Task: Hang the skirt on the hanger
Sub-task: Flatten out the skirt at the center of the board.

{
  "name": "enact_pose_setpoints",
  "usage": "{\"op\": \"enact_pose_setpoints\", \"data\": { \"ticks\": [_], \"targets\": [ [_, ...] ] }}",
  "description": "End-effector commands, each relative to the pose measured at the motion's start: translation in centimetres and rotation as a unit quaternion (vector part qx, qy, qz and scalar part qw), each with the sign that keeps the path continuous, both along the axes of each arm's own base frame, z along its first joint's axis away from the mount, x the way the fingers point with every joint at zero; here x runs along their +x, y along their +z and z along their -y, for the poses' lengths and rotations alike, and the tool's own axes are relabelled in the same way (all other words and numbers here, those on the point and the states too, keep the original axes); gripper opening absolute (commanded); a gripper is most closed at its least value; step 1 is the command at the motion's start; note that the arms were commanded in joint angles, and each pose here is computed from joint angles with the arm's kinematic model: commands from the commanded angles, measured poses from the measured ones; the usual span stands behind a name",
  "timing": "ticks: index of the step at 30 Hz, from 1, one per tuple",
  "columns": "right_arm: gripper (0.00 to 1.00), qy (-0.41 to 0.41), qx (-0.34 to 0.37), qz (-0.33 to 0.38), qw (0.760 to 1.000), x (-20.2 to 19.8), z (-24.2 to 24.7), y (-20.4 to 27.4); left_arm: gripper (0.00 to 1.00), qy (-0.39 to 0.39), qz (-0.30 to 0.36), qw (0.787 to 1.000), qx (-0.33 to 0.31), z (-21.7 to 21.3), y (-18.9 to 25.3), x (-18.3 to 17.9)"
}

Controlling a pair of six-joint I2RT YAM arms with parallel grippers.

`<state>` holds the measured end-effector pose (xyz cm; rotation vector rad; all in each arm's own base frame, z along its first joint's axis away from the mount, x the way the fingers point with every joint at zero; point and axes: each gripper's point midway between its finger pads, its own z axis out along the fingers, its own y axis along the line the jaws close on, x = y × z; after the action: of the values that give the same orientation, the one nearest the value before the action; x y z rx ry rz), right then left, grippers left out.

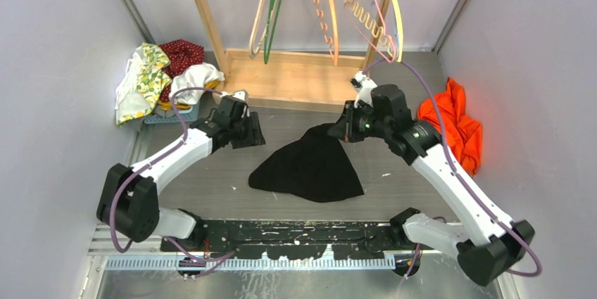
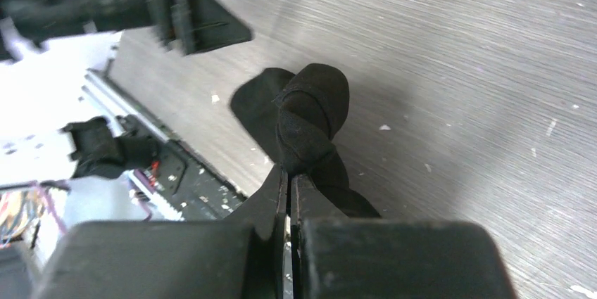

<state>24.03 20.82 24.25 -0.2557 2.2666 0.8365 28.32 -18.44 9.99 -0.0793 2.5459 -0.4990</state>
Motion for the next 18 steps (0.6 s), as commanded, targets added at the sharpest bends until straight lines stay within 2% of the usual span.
{"op": "enact_pose_setpoints", "data": {
  "ticks": [1,3,6,11,14,18],
  "targets": [
    [0.01,0.064,0.059,0.035,0.996,-3.6,-0.7,4.0,0.52,-0.022,0.051,0.998,-0.042,1.2,2.5,2.9],
    [0.01,0.053,0.039,0.032,0.997,-3.7,0.0,3.4,0.52,-0.045,0.054,0.995,-0.07,2.6,3.3,3.3],
    [0.01,0.044,0.011,0.015,0.999,-3.0,0.3,1.7,0.51,-0.102,0.072,0.981,-0.147,5.7,6.3,3.1],
    [0.01,0.051,0.006,-0.003,0.999,-1.9,-0.6,0.1,0.56,-0.208,0.154,0.936,-0.237,9.0,13.6,1.2],
    [0.01,0.063,0.009,-0.01,0.998,-1.4,-1.4,-0.1,0.57,-0.268,0.188,0.907,-0.265,10.3,16.3,-0.1],
    [0.01,0.081,0.019,-0.021,0.996,-1.5,-2.7,-0.1,0.58,-0.333,0.222,0.876,-0.269,12.1,17.7,-1.3]
  ]
}}
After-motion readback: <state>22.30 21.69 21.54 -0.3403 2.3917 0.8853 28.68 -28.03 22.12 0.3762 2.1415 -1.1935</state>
